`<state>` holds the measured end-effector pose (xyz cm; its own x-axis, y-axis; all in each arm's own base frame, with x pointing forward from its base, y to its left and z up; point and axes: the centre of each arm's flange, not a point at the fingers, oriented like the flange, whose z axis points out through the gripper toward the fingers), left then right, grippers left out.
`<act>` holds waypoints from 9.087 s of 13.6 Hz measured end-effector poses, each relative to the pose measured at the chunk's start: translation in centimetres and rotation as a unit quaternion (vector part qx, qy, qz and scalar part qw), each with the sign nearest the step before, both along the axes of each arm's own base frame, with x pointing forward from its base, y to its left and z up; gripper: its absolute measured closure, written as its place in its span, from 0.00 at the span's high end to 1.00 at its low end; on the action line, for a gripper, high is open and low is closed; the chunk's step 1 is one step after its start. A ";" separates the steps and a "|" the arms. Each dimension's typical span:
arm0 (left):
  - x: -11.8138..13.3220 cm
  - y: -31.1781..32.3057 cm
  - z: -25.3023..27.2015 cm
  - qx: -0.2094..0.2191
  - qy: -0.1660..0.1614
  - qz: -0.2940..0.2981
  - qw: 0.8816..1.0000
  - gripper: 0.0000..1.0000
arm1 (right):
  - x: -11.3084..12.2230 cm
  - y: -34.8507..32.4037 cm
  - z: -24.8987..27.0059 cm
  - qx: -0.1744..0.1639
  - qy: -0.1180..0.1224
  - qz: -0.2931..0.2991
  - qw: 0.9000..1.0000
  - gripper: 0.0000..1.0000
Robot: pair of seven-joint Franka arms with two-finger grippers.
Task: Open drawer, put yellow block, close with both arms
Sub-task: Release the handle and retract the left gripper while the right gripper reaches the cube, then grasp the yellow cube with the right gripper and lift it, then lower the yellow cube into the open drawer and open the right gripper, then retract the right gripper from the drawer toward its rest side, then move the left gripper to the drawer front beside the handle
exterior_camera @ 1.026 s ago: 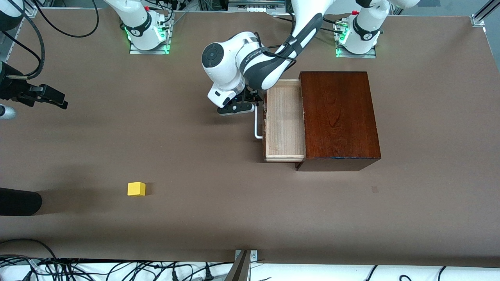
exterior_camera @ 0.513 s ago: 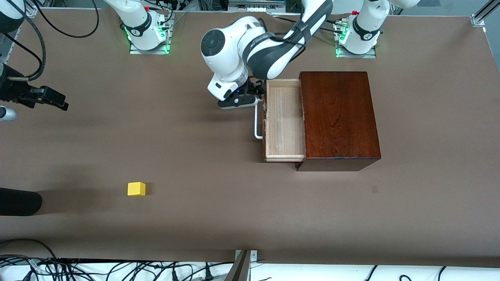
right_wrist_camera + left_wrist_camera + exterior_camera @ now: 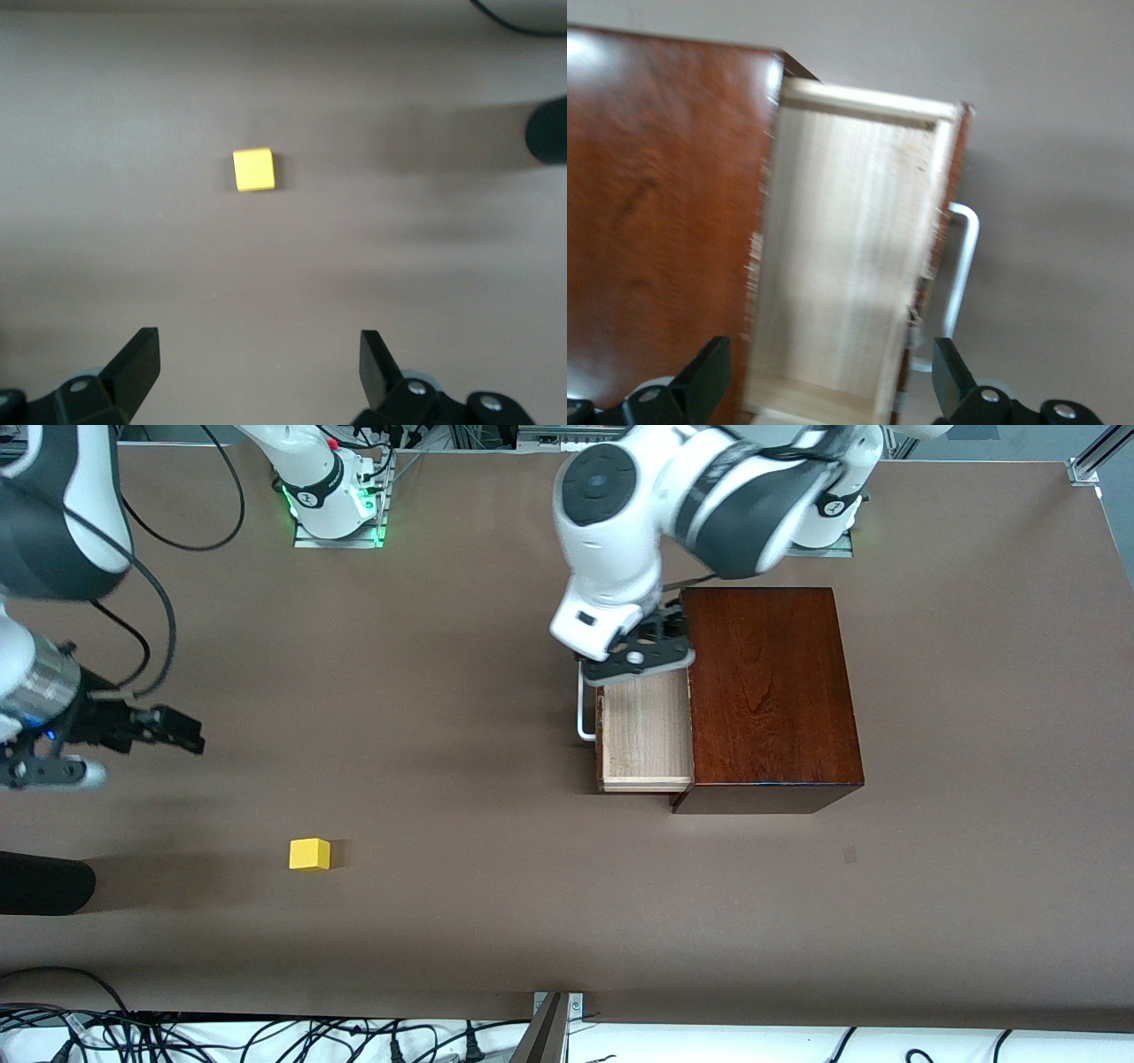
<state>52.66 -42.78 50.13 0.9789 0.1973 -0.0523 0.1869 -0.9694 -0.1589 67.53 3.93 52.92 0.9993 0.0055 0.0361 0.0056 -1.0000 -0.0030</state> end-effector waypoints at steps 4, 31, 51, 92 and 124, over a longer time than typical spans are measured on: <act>2.4 7.3 5.2 -0.024 0.003 -0.009 1.000 1.00 | 4.1 1.7 -6.1 -0.007 0.019 0.009 1.000 1.00; 0.1 39.9 7.0 -0.067 -0.012 -0.043 0.997 1.00 | 7.6 3.6 -33.5 -0.008 0.000 -0.021 1.000 0.56; 3.3 41.1 8.6 -0.068 -0.040 -0.034 0.996 1.00 | -11.9 33.3 0.4 0.015 0.090 -0.344 0.935 0.56; 4.8 40.6 7.9 -0.069 -0.039 -0.038 0.996 1.00 | -9.9 32.7 1.5 -0.025 0.063 -0.522 0.850 1.00; -5.3 -11.4 -9.5 -0.042 0.036 0.362 0.931 0.01 | -7.4 -6.7 3.6 0.000 0.052 -0.020 0.998 1.00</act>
<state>47.40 -54.19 40.59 0.5846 0.7959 -0.1573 0.7875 -0.6033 -0.1260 60.10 -2.73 56.55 0.9971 -0.0337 -0.0678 -0.0338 -0.9994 -0.0007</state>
